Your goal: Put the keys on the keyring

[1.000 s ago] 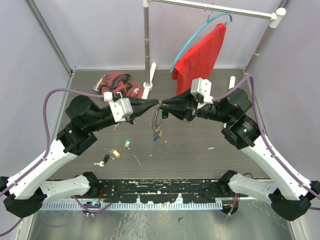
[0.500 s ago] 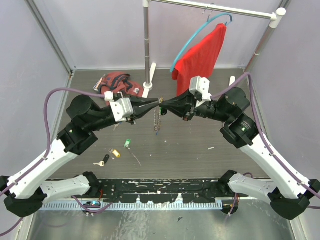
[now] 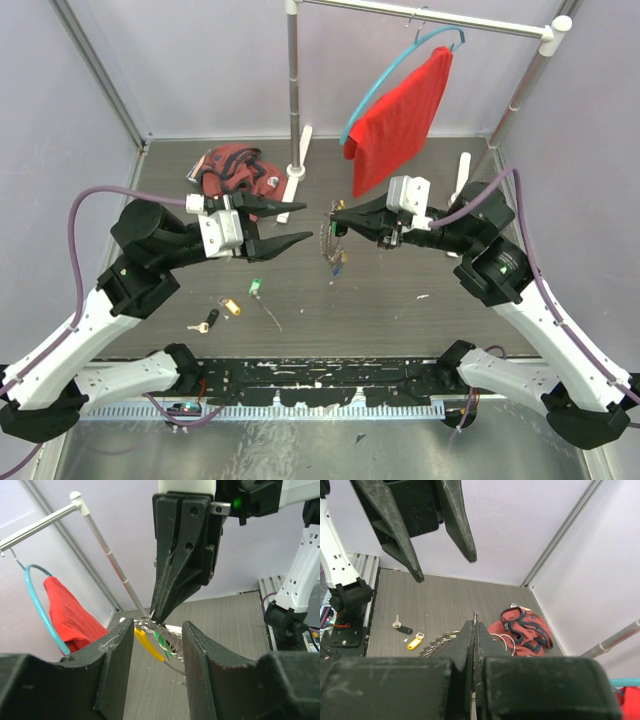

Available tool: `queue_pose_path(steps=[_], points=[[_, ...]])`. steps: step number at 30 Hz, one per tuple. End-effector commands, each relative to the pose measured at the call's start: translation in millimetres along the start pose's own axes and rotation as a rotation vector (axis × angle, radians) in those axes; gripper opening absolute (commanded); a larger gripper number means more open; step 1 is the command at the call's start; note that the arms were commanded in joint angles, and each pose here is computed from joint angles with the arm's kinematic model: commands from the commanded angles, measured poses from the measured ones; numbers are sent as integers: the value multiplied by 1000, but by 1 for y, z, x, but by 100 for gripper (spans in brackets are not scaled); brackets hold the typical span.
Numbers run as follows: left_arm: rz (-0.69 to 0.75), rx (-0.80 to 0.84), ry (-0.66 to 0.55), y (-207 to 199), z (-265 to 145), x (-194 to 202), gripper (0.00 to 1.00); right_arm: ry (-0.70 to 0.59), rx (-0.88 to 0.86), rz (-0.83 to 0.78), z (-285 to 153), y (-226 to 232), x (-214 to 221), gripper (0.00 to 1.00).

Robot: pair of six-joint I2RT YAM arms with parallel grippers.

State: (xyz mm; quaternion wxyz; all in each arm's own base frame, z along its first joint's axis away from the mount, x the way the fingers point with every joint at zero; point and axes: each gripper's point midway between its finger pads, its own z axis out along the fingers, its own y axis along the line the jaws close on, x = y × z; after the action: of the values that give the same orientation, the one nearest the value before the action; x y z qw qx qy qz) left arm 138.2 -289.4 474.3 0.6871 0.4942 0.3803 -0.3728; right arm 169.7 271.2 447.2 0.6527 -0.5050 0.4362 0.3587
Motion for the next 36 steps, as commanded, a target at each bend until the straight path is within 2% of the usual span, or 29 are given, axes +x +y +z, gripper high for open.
queue_pose_path(steps=[1, 3, 7, 17, 23, 33, 36], points=[[-25, 81, 1, -15, 1, 2, 47, -102, -26, -153, -9, 5, -38, 1], [-22, 94, -8, -17, 4, 1, 44, -128, -57, -166, -10, 11, -43, 1], [1, 106, -43, -16, 8, -3, 46, -182, -118, -171, -11, 24, -49, 1], [16, 181, -92, -29, 10, -5, 45, -265, -147, -135, -14, 32, -69, 1], [15, 201, -101, -35, 6, -7, 45, -335, -196, -262, -23, 47, -72, 1], [15, 242, -115, -43, 4, -10, 42, -338, -230, -384, -34, 57, -81, 1], [11, 244, -111, -43, 3, -10, 41, -284, -193, -379, -31, 44, -86, 1]])
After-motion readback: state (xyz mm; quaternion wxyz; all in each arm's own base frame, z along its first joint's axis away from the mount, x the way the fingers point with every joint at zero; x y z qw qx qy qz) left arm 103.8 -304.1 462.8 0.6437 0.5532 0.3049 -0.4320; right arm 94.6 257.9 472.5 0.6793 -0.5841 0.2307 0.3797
